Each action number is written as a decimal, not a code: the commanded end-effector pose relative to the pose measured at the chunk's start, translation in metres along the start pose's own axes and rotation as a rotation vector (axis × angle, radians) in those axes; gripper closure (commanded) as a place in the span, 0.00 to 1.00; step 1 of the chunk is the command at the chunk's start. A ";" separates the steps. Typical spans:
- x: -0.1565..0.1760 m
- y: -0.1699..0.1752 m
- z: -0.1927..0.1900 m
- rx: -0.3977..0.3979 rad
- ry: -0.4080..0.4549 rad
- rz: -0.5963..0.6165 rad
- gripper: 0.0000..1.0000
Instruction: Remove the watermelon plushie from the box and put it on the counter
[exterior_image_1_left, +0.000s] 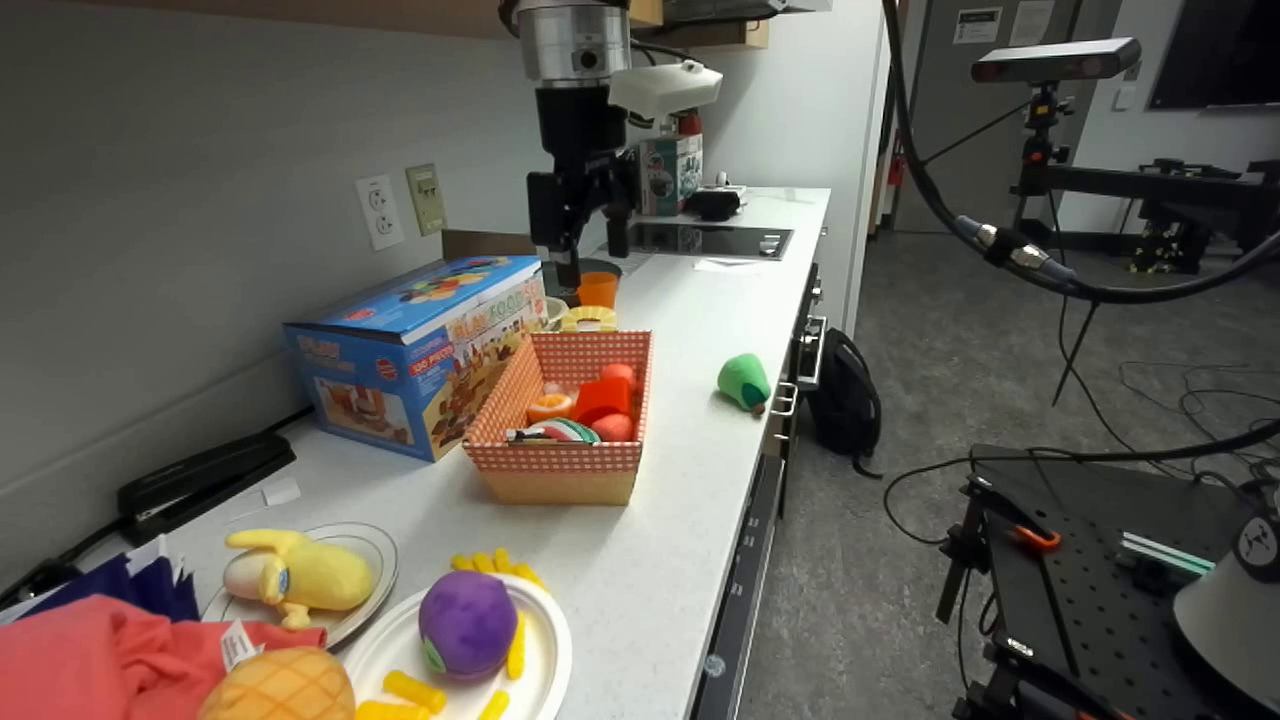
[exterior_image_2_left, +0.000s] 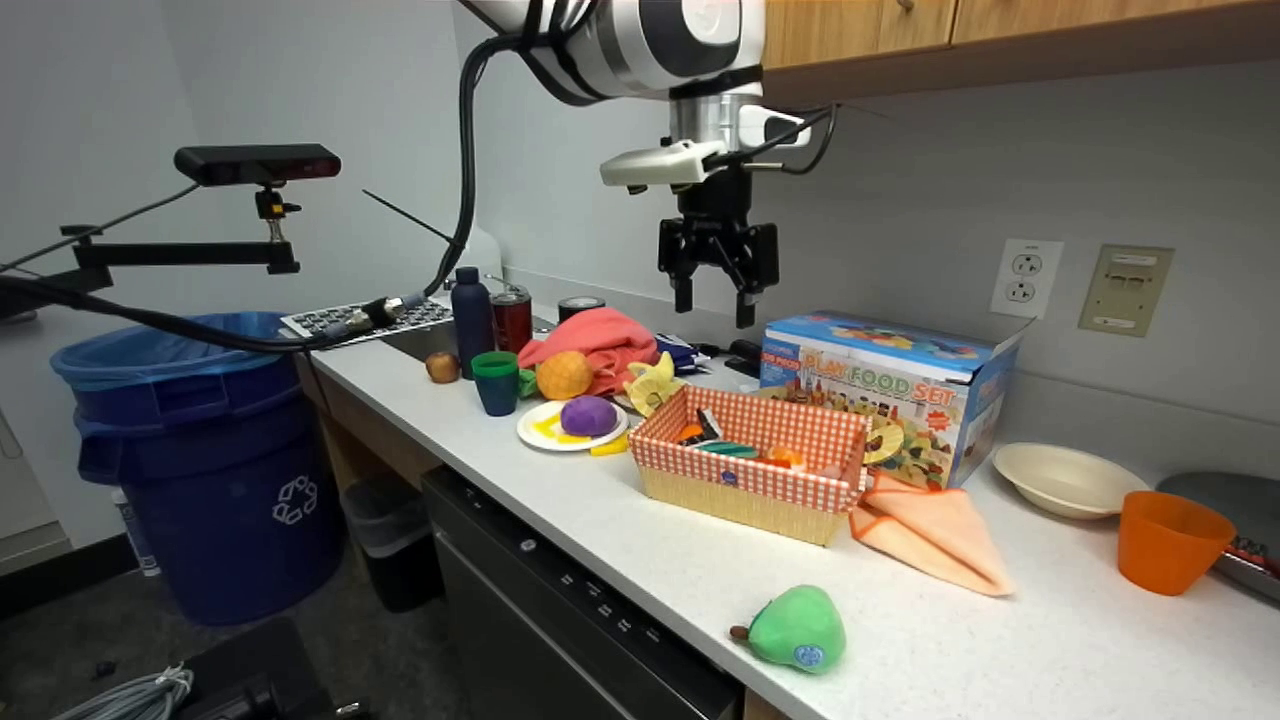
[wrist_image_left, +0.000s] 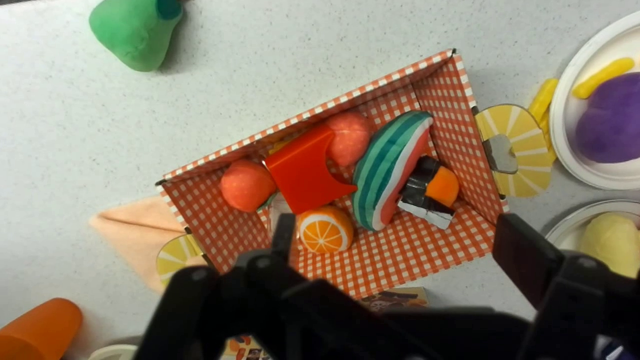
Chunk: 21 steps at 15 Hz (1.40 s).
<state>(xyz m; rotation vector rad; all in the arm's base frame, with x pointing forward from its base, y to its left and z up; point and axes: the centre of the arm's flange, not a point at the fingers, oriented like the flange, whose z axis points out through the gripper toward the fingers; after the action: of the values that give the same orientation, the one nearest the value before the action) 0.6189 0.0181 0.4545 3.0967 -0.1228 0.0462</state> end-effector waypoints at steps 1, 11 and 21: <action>0.024 0.014 0.029 0.025 0.028 0.005 0.00; 0.087 -0.005 0.171 0.065 -0.065 -0.053 0.00; 0.105 -0.020 0.199 0.065 -0.165 -0.126 0.39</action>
<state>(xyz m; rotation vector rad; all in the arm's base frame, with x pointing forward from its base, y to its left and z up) 0.7089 0.0206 0.2620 3.1477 0.0507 -0.1610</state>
